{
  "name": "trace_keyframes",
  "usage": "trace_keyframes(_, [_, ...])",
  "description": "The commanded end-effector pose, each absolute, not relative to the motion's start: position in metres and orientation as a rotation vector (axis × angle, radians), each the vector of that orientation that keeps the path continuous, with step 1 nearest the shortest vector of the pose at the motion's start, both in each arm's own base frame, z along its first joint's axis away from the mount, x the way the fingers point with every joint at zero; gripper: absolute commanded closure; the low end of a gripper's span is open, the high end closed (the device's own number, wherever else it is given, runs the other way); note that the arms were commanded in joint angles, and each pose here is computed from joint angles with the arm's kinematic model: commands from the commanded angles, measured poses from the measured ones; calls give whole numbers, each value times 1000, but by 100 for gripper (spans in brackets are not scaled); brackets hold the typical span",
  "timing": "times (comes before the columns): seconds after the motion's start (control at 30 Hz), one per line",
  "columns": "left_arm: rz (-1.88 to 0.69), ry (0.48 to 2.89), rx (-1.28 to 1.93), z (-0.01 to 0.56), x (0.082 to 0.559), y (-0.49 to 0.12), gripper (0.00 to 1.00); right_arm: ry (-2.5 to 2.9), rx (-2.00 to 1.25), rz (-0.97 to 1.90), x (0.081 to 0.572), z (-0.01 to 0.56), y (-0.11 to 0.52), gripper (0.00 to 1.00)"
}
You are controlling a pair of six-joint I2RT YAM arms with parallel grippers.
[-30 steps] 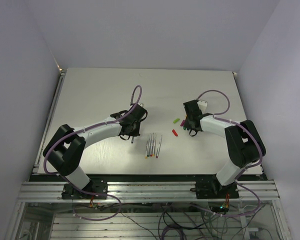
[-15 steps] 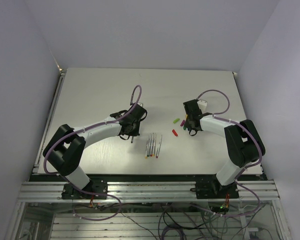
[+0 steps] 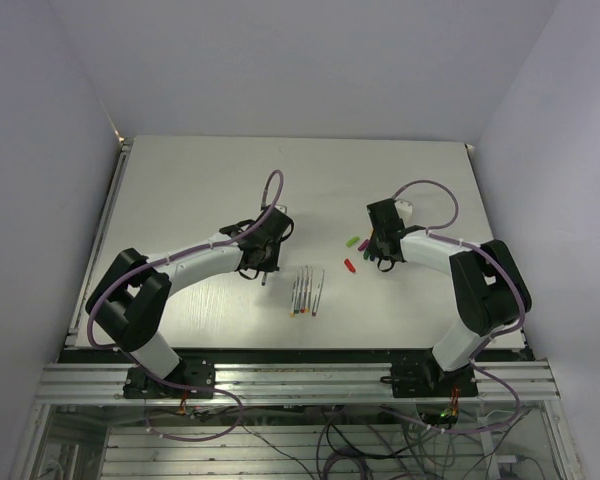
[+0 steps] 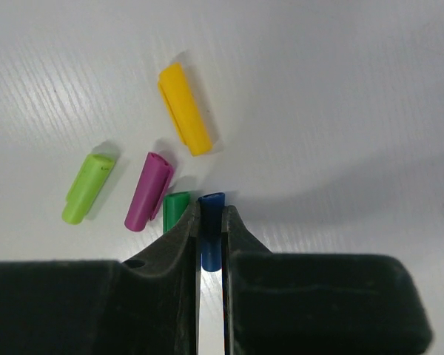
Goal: Insert the pens into the pen caps
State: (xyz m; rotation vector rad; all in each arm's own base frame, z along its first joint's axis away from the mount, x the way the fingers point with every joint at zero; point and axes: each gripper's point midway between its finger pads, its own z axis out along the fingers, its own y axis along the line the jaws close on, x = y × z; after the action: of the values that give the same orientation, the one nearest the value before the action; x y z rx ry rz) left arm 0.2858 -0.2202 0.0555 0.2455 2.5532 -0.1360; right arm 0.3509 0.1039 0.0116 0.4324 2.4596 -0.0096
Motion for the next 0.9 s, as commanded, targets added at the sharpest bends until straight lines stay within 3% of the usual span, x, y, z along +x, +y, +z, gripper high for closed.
trace_keyframes(0.0, [-209, 2506, 269, 66, 292, -229, 93, 2546, 394, -47, 322, 3, 97, 100])
trace_keyframes(0.33, [-329, 2364, 320, 100, 315, -255, 93, 2272, 399, -28, 350, 95, 85, 100])
trace_keyframes(0.87, [-957, 1842, 539, 220, 308, -359, 93, 1694, 184, 467, 394, 267, 142, 100])
